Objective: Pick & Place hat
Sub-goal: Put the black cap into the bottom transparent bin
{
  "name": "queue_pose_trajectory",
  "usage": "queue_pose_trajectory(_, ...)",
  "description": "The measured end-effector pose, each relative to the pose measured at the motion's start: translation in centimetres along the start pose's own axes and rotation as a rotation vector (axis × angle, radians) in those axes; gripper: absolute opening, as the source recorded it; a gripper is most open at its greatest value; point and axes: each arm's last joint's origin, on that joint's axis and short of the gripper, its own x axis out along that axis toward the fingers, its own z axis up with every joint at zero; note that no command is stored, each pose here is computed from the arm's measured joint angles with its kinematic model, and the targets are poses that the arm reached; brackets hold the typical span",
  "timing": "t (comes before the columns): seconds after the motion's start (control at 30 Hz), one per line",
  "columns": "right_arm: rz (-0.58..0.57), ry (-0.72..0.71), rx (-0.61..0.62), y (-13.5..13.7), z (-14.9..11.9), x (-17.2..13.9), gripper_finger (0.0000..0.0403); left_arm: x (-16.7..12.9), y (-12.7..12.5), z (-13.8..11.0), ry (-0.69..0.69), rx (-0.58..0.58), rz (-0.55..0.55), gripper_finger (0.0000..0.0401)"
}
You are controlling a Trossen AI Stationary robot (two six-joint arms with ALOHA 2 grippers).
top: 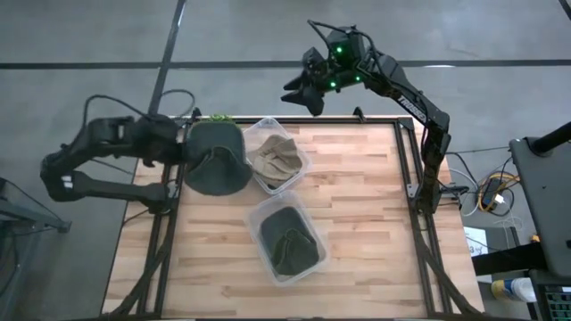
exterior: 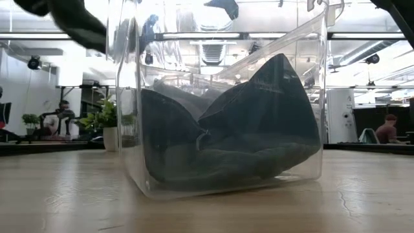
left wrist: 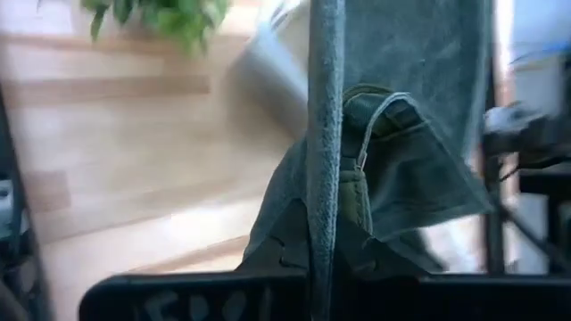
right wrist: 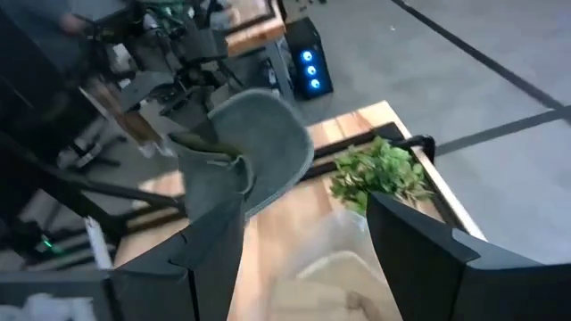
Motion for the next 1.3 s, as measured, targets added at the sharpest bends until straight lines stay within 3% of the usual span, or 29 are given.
queue_pose_trajectory(0.27,0.069,-0.05,0.1,0.4,0.6,0.4,0.0228,-3.3,-2.3,2.2,-0.404,0.08,-0.08,0.0005)
queue_pose_trajectory(0.47,0.099,-0.108,0.132,0.4,1.0,2.3,0.0228,-2.9,-5.1,3.3,-0.553,0.236,-0.15,0.0005)
queue_pose_trajectory(0.63,0.13,-0.156,0.074,1.0,1.2,3.7,0.0228,-1.7,-6.9,3.8,-0.566,0.32,-0.182,0.0005)
queue_pose_trajectory(0.83,-0.007,-0.216,0.001,1.5,1.4,3.6,0.0226,-1.6,-7.3,3.8,-0.56,0.337,-0.203,0.0005)
queue_pose_trajectory(1.0,-0.024,-0.239,-0.071,1.9,1.8,2.7,0.022,-1.8,-7.2,3.6,-0.542,0.352,-0.223,0.0004)
queue_pose_trajectory(1.3,-0.009,-0.212,-0.017,2.0,1.4,3.3,0.0219,-1.9,-7.4,3.8,-0.566,0.365,-0.239,0.0007)
